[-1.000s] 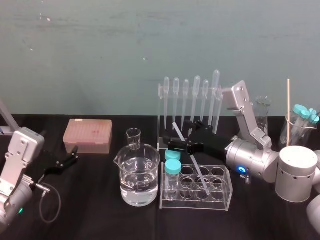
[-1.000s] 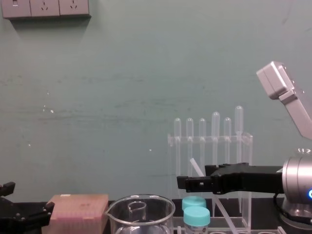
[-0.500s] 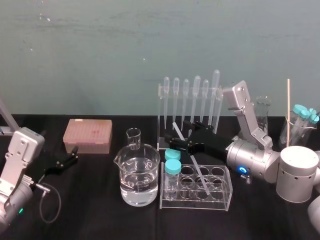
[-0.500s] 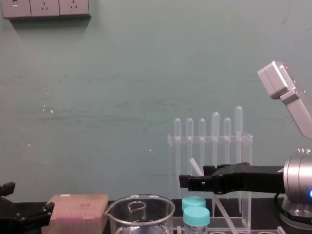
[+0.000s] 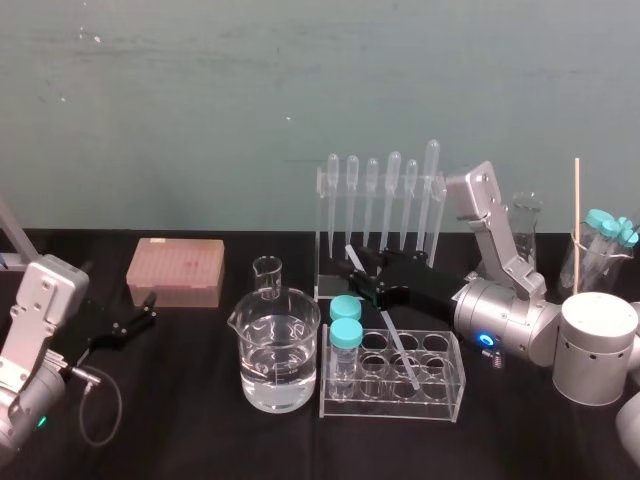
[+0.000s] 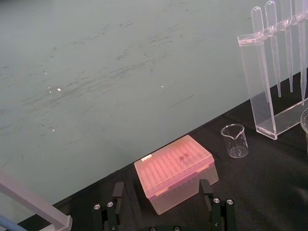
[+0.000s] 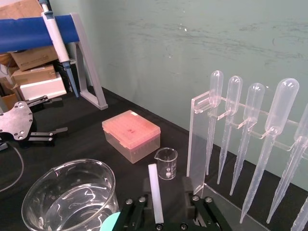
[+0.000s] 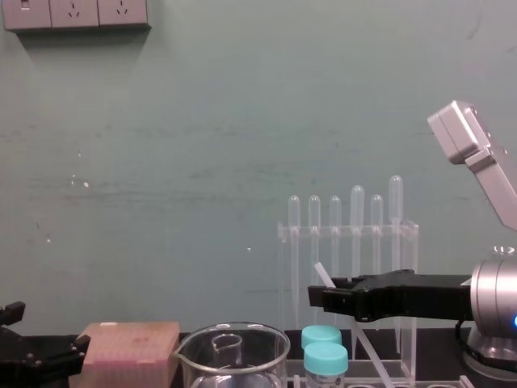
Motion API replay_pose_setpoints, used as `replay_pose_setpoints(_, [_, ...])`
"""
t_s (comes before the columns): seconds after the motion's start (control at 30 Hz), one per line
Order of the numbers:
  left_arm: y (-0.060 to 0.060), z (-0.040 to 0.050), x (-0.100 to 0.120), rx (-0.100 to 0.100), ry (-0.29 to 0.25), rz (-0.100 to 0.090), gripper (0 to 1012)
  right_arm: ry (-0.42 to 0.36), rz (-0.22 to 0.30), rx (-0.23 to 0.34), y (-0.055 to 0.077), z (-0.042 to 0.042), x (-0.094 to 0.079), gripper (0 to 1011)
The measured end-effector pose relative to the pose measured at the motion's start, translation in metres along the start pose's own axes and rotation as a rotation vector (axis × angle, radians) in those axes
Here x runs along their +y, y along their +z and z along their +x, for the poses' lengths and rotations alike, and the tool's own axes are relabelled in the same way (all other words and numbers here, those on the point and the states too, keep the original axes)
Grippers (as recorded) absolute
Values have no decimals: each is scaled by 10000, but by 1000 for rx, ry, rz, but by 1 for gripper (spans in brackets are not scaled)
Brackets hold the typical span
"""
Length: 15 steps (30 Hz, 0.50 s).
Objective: Pick up the stirring rod with one hand, then place it down.
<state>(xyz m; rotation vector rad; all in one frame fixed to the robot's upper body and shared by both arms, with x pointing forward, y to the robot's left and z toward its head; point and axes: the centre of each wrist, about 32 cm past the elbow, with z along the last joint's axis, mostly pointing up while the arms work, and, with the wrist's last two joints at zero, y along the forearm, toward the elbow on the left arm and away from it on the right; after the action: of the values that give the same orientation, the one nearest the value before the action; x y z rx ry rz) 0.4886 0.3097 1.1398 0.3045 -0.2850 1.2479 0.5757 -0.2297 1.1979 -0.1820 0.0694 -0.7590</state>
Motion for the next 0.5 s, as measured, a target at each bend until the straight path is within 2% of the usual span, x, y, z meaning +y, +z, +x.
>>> replay_pose_setpoints(0.07, [0, 0, 0, 0, 0, 0, 1000, 0, 0, 0, 0, 0, -1, 338])
replay_pose_setpoints(0.17, [0, 0, 0, 0, 0, 0, 1000, 0, 0, 0, 0, 0, -2, 277])
replay_pose_setpoints(0.3, [0, 0, 0, 0, 0, 0, 1000, 0, 0, 0, 0, 0, -2, 121])
replay_pose_setpoints(0.4, [0, 0, 0, 0, 0, 0, 1000, 0, 0, 1, 0, 0, -2, 70])
replay_pose_setpoints(0.5, [0, 0, 0, 0, 0, 0, 1000, 0, 0, 1, 0, 0, -2, 70])
